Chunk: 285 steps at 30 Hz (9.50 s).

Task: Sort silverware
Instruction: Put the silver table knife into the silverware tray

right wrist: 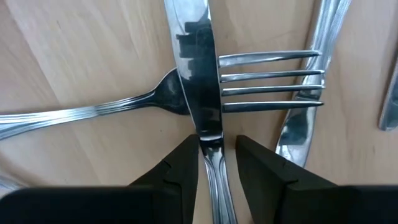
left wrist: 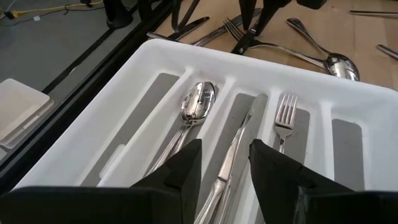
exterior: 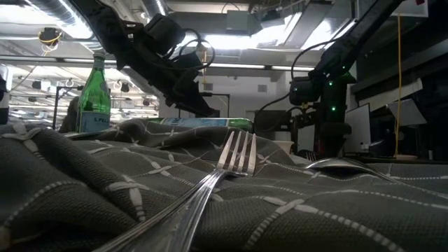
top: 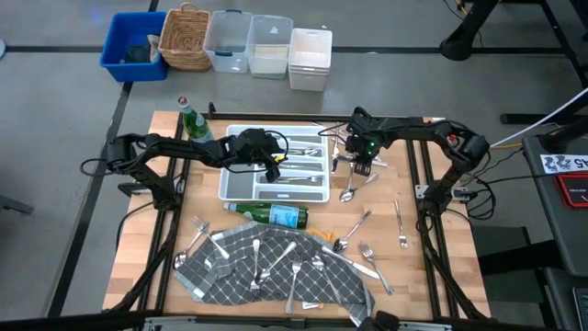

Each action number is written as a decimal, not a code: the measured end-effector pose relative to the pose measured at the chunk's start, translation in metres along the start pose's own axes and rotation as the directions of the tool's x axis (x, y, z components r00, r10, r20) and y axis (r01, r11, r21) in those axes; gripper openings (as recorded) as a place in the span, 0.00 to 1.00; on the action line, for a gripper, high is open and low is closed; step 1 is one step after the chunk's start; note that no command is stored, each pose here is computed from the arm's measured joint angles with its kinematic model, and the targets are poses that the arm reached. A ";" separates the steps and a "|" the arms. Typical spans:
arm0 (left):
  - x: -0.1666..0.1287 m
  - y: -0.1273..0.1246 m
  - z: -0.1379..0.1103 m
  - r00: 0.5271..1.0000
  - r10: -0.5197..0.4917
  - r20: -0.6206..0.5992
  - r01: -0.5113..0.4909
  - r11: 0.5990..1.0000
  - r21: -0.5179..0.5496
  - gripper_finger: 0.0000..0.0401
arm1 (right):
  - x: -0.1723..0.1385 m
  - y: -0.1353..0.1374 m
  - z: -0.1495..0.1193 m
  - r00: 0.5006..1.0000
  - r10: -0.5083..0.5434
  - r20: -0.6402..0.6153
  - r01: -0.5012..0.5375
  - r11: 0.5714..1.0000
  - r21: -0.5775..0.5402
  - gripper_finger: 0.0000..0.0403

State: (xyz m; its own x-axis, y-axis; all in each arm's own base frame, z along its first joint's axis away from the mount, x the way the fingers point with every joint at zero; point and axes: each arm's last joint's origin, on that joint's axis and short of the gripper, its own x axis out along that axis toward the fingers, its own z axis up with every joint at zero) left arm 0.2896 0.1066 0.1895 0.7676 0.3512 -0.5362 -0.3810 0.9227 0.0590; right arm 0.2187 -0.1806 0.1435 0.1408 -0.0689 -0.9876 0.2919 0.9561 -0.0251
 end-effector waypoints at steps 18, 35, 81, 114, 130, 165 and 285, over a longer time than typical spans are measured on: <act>0.000 -0.001 0.003 1.000 -0.001 0.027 0.003 0.997 -0.083 0.31 | 0.017 0.000 0.003 0.997 0.077 -0.019 -0.075 0.993 0.087 0.28; 0.000 -0.001 0.003 0.999 -0.001 0.032 0.004 0.995 -0.102 0.31 | 0.020 0.000 0.003 0.995 0.095 -0.023 -0.093 0.992 0.091 0.08; 0.000 -0.001 0.003 0.999 -0.001 0.033 0.005 0.994 -0.106 0.31 | -0.007 0.013 0.004 0.892 0.414 0.181 -0.451 0.842 0.296 0.10; -0.002 0.001 0.018 0.981 0.006 0.192 0.098 0.844 -0.527 0.31 | -0.099 -0.026 0.090 0.808 0.015 0.589 -0.375 0.783 0.496 0.10; -0.008 0.005 0.037 0.916 0.132 0.379 0.094 0.847 -0.523 0.31 | -0.136 0.024 0.140 0.430 -0.091 0.898 -0.479 0.820 0.313 0.10; -0.009 0.006 0.039 0.903 0.161 0.398 0.071 0.858 -0.509 0.03 | -0.142 0.077 0.151 0.367 -0.107 0.924 -0.393 0.882 0.259 0.10; 0.014 0.008 -0.033 0.960 0.058 -0.274 -0.034 0.995 0.091 0.27 | -0.127 0.040 0.051 0.959 0.049 0.280 0.095 0.874 -0.476 0.39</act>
State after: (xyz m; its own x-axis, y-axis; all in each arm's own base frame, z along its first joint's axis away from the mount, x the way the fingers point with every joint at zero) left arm 0.2802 0.1132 0.1542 0.5732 0.3471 -0.7423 -0.3582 0.9209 0.1540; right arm 0.2602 -0.1483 0.2757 0.4142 -0.0991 -0.9048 -0.1822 0.9649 -0.1891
